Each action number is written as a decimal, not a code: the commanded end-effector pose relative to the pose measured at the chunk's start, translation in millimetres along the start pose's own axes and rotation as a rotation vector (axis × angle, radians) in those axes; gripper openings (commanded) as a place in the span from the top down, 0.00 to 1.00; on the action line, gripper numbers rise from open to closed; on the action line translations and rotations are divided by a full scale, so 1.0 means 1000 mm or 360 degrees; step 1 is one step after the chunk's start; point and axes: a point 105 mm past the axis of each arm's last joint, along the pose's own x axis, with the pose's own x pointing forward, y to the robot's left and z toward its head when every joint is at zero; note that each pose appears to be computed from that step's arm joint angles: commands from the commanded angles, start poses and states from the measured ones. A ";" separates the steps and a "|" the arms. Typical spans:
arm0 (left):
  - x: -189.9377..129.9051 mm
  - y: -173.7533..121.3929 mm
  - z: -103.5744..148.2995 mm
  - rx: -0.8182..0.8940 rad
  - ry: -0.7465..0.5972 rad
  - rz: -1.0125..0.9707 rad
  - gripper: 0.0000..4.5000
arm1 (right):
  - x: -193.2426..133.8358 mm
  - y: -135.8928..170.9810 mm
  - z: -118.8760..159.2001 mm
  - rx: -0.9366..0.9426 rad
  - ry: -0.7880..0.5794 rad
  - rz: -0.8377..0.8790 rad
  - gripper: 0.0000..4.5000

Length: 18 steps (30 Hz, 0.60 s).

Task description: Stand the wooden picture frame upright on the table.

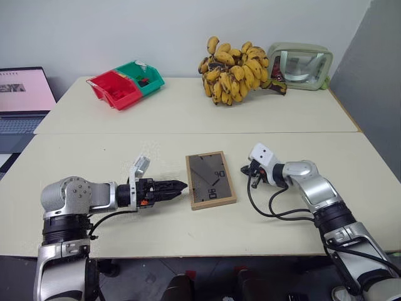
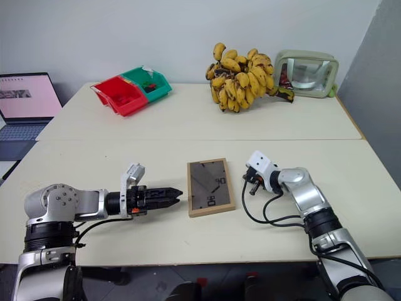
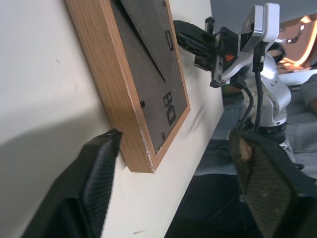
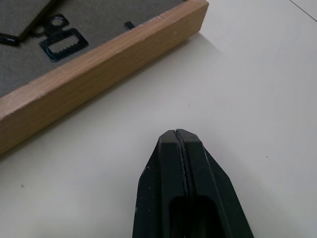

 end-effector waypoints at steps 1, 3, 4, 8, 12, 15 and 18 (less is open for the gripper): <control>-0.003 0.011 -0.012 -0.0070 -0.0013 0.0054 0.01 | 0.000 0.007 0.012 -0.0054 -0.0051 0.0026 1.00; 0.000 0.013 -0.018 -0.0081 -0.0008 0.0061 0.01 | 0.000 0.011 0.012 -0.0049 -0.0053 0.0031 1.00; 0.003 0.015 -0.022 -0.0094 -0.0010 0.0067 0.01 | 0.002 0.014 0.012 -0.0042 -0.0055 0.0039 1.00; 0.021 0.034 -0.026 -0.0127 -0.0067 0.0199 0.01 | 0.007 0.035 0.012 -0.0019 -0.0068 0.0111 1.00; 0.041 0.030 -0.027 -0.0141 -0.0055 0.0125 0.01 | 0.015 0.052 0.018 0.0005 -0.0097 0.0157 1.00; 0.050 0.024 -0.027 -0.0117 -0.0031 0.0084 0.01 | 0.017 0.054 0.021 0.0010 -0.0102 0.0156 1.00; 0.056 0.021 -0.023 -0.0100 -0.0047 0.0053 0.01 | 0.019 0.051 0.020 0.0007 -0.0092 0.0135 1.00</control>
